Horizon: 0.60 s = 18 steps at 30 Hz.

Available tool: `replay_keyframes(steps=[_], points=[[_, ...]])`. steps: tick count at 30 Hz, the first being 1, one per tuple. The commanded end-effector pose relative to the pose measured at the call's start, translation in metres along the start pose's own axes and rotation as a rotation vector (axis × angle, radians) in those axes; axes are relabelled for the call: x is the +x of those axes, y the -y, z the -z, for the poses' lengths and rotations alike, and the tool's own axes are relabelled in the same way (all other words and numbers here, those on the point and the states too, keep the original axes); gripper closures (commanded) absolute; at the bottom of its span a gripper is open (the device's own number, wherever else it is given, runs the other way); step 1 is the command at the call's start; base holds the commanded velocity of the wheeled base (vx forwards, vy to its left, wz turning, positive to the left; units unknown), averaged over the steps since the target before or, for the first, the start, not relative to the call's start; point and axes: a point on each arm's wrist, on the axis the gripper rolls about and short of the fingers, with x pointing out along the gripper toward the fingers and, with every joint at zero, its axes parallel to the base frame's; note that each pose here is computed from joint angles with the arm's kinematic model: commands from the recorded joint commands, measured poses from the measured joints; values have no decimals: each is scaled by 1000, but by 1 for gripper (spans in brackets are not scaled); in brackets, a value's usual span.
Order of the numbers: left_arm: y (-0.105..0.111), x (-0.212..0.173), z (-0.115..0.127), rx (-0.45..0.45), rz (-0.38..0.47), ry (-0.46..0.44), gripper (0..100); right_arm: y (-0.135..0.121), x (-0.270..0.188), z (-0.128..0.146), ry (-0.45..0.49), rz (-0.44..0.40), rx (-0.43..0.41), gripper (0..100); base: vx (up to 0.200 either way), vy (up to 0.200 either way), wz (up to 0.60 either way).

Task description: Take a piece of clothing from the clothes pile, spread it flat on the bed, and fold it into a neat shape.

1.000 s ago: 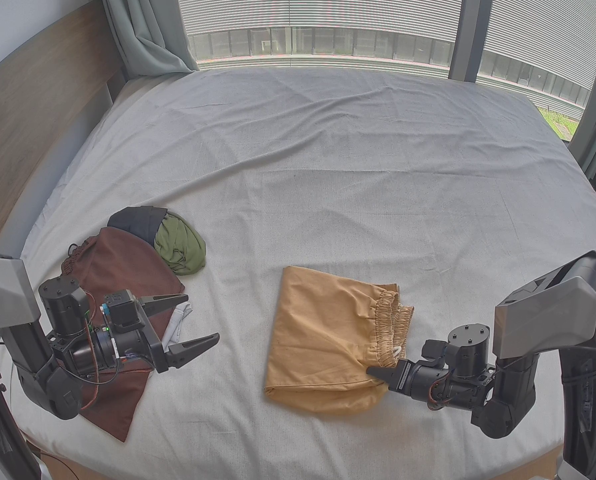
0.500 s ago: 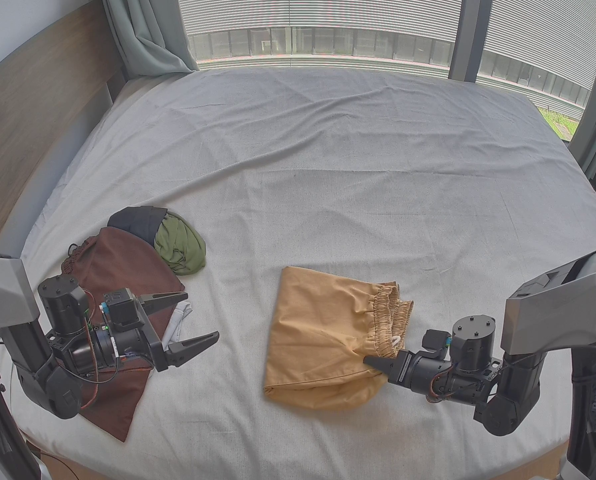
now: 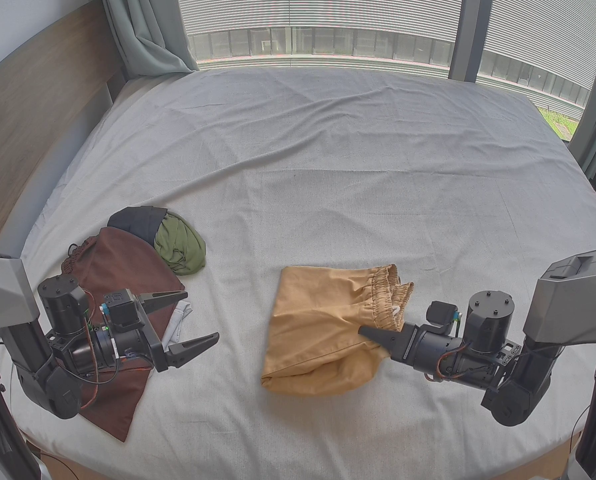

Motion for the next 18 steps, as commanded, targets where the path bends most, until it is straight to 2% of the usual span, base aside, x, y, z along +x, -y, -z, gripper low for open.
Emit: replay_keyframes(steps=[1, 10, 18], points=[[0, 0, -1, 4, -1, 4, 0, -16, -4, -14, 42, -60, -24, 100, 0, 0, 0], [0, 0, -2, 6, 0, 6, 0, -36, -10, -36, 64, -189, -66, 100, 0, 0, 0], [1, 1, -2, 6, 7, 5, 0, -37, -5, -55, 114, -225, -89, 100, 0, 0, 0]])
